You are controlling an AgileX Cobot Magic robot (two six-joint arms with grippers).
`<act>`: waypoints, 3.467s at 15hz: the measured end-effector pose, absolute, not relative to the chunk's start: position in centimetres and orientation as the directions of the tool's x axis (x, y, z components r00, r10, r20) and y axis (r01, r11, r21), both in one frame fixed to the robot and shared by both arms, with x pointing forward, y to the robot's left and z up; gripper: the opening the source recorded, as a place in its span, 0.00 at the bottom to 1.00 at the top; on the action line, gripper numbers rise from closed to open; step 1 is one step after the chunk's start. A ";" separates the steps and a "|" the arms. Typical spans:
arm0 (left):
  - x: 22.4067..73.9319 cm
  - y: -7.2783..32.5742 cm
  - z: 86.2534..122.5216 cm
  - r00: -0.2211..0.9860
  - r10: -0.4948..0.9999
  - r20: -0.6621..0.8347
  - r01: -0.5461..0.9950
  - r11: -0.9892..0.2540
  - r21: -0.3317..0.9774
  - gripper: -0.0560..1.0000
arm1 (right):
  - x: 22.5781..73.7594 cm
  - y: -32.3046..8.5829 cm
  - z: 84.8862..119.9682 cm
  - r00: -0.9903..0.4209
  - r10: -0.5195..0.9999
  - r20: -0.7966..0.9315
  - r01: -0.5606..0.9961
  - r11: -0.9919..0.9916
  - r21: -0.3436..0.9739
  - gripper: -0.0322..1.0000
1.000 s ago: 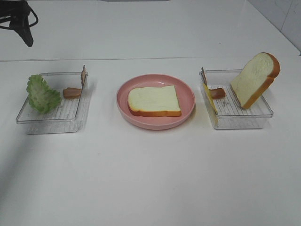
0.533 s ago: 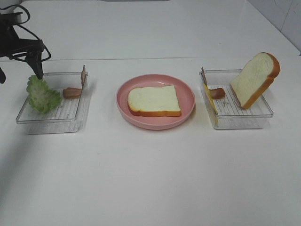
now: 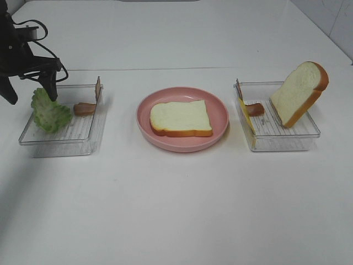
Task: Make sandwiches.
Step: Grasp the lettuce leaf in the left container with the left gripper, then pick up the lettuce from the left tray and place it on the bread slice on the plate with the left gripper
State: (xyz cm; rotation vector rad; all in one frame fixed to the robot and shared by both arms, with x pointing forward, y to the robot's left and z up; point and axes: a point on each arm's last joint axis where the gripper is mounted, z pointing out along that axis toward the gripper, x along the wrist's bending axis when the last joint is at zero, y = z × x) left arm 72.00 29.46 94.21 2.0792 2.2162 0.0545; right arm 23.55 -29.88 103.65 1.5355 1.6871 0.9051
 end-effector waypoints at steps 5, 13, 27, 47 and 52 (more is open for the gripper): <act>72.1 29.5 93.0 -0.060 0.997 -0.039 0.995 0.062 0.073 0.67 | 23.6 -29.9 103.6 -0.079 0.997 -0.027 0.529 0.065 0.846 0.86; 72.7 29.5 94.2 -0.059 0.997 -0.042 0.991 0.063 0.117 0.37 | 23.6 -29.9 103.6 -0.079 0.997 -0.027 0.529 0.065 0.846 0.86; 72.9 29.3 94.4 -0.064 0.996 -0.068 0.989 0.072 0.125 0.13 | 23.6 -29.9 103.6 -0.079 0.997 -0.027 0.529 0.065 0.846 0.86; 69.6 27.7 108.3 0.008 0.986 -0.168 0.915 0.060 0.398 0.05 | 23.6 -29.9 103.6 -0.079 0.997 -0.027 0.529 0.065 0.846 0.86; 68.8 21.2 112.7 0.171 0.960 -0.220 0.854 -0.033 0.519 0.05 | 23.6 -29.9 103.6 -0.079 0.997 -0.027 0.529 0.065 0.846 0.86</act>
